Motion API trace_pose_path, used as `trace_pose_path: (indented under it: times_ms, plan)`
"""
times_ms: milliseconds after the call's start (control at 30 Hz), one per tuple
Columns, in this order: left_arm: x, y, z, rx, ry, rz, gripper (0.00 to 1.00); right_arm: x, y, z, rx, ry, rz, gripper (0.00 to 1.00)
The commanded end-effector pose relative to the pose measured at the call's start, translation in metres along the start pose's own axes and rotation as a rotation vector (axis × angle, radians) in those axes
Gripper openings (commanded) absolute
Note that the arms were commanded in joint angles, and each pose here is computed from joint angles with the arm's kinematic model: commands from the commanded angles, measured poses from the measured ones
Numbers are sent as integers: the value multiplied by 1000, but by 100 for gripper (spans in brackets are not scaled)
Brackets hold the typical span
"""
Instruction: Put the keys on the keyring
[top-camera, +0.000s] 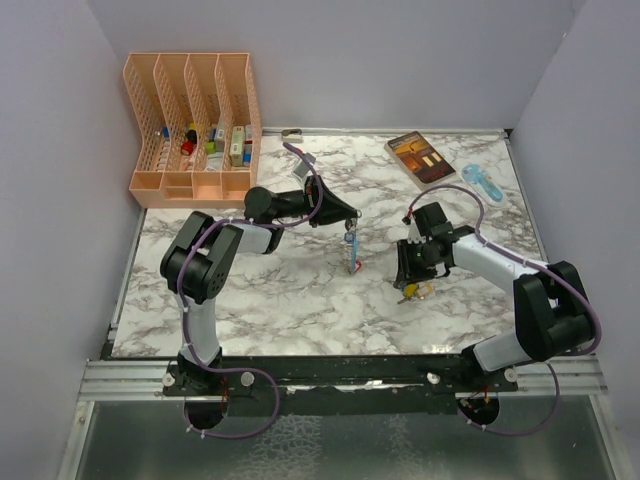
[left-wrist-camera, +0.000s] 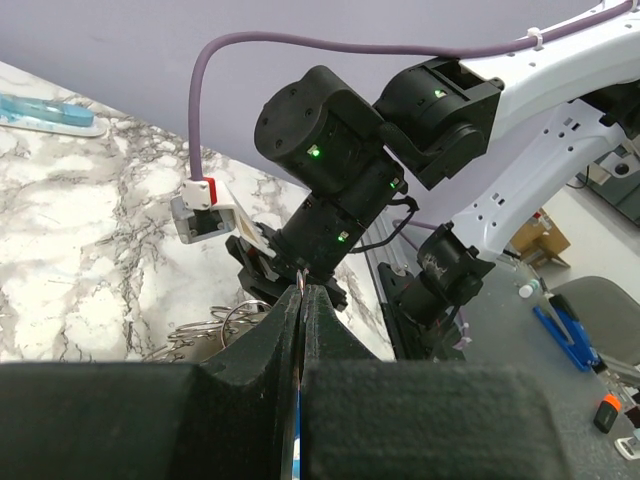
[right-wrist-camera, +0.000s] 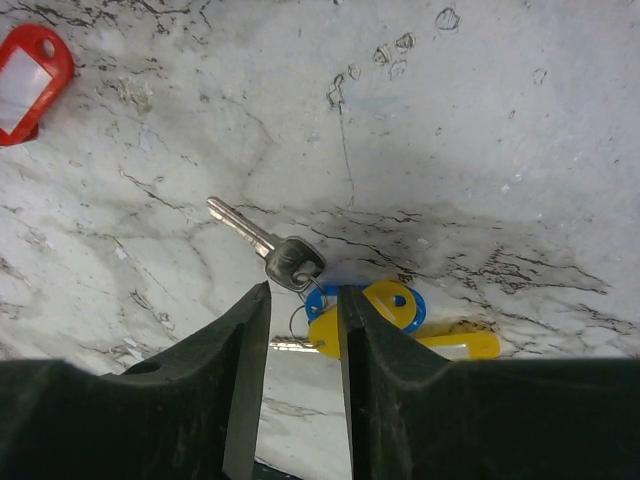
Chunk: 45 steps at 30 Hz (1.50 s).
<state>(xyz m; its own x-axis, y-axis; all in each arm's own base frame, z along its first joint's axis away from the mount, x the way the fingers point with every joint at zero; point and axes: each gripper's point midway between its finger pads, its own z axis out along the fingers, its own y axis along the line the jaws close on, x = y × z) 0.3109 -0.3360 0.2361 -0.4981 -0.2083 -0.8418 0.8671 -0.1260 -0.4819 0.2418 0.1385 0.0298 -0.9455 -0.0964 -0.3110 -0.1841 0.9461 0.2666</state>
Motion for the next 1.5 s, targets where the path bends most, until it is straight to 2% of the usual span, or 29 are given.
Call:
trace_pose_path:
  times_ms: [0,67,233,433,533,633,767,967,1133,1367,1467]
  plan:
    - [-20,-28,5,118,-54,221,0,7,2,2,-17,14,-21,33]
    - [-19,-26,4,117,-53,214,0,10,2,5,-23,22,-14,30]
    - [-18,-25,5,116,-52,208,0,8,5,6,-39,14,-7,14]
    - [-16,-22,5,114,-49,196,0,10,4,8,-36,21,-4,9]
    - [-16,-23,5,116,-47,197,0,9,5,9,-40,22,-4,12]
    - [-16,-23,5,118,-44,195,0,8,7,10,-53,20,-2,22]
    - [-16,-23,5,119,-42,193,0,9,9,13,-65,24,-8,22]
    - [-15,-22,5,121,-40,190,0,6,8,8,-54,6,-12,2]
    - [-18,-26,6,139,-23,209,0,-12,14,-8,-66,-83,-9,1]
    - [-25,-37,5,180,24,250,0,-47,31,-47,-112,-283,-5,1]
    - [-29,-40,5,184,20,255,0,-51,34,-56,-123,-318,-21,1]
